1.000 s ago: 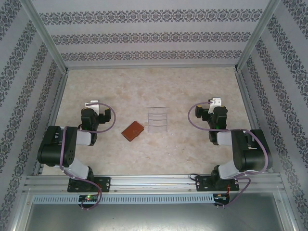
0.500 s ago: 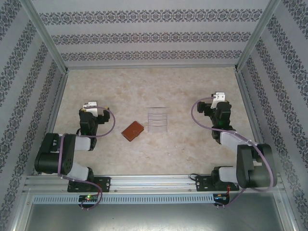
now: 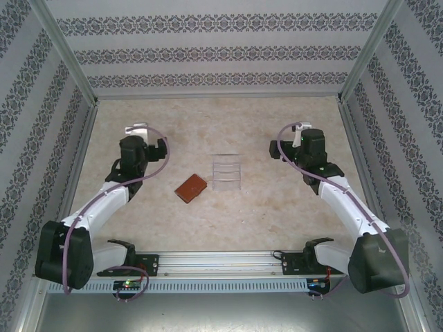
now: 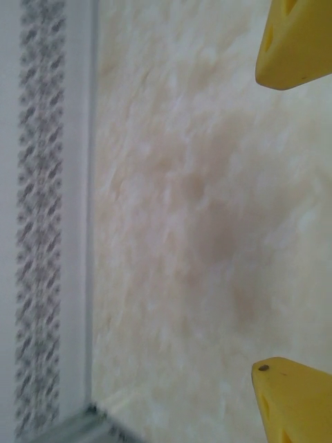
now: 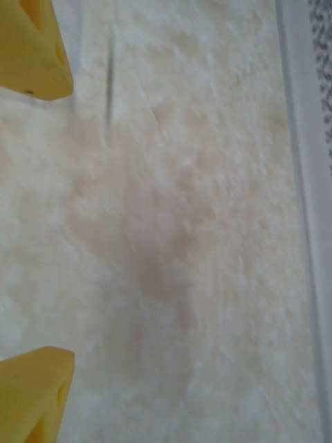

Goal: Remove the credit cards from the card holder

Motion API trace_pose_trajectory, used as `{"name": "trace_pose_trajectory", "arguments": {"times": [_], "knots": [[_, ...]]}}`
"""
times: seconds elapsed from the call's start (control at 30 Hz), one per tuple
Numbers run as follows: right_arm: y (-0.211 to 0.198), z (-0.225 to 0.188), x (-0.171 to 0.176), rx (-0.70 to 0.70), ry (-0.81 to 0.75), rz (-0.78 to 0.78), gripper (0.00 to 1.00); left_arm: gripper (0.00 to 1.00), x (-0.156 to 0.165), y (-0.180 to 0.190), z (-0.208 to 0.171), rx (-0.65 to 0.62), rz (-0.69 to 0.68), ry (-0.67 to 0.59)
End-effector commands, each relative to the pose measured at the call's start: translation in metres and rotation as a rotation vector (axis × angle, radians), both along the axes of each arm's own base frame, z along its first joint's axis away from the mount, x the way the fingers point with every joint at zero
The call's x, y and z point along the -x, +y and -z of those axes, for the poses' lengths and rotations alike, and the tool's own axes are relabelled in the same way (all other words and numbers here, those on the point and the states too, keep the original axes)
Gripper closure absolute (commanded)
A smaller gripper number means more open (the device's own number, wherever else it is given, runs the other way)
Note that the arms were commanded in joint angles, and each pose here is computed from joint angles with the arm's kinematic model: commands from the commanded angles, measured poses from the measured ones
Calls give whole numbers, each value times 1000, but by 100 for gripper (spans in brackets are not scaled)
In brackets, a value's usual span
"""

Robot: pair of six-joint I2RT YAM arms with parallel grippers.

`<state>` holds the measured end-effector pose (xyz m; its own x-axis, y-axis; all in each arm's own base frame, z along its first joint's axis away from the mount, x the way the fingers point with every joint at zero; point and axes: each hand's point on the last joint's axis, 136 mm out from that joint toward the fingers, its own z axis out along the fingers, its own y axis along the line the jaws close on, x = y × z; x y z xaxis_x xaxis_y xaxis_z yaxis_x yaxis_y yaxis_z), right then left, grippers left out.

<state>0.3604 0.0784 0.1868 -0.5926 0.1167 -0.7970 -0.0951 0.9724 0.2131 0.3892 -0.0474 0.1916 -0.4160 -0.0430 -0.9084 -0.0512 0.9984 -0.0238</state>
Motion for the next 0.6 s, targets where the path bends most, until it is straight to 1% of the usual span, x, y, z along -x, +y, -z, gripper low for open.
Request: {"name": "trace_pose_trajectory", "arguments": {"times": [0.0, 0.13, 0.23, 0.3, 0.37, 0.47, 0.57], "knots": [[27, 17, 30, -89, 226, -41, 11, 0, 26, -40, 33, 6, 93, 259], [58, 20, 42, -150, 319, -119, 13, 0, 40, -93, 39, 68, 223, 373], [82, 25, 52, -202, 390, -175, 16, 0, 52, -126, 46, 208, 299, 473], [93, 28, 56, -213, 426, -189, 18, 1, 57, -141, 51, 293, 324, 528], [102, 31, 58, -217, 448, -205, 18, 2, 62, -155, 53, 352, 348, 563], [114, 41, 60, -217, 486, -211, 21, 3, 65, -177, 54, 428, 388, 595], [125, 50, 60, -214, 517, -221, 25, 6, 67, -202, 52, 533, 453, 617]]}}
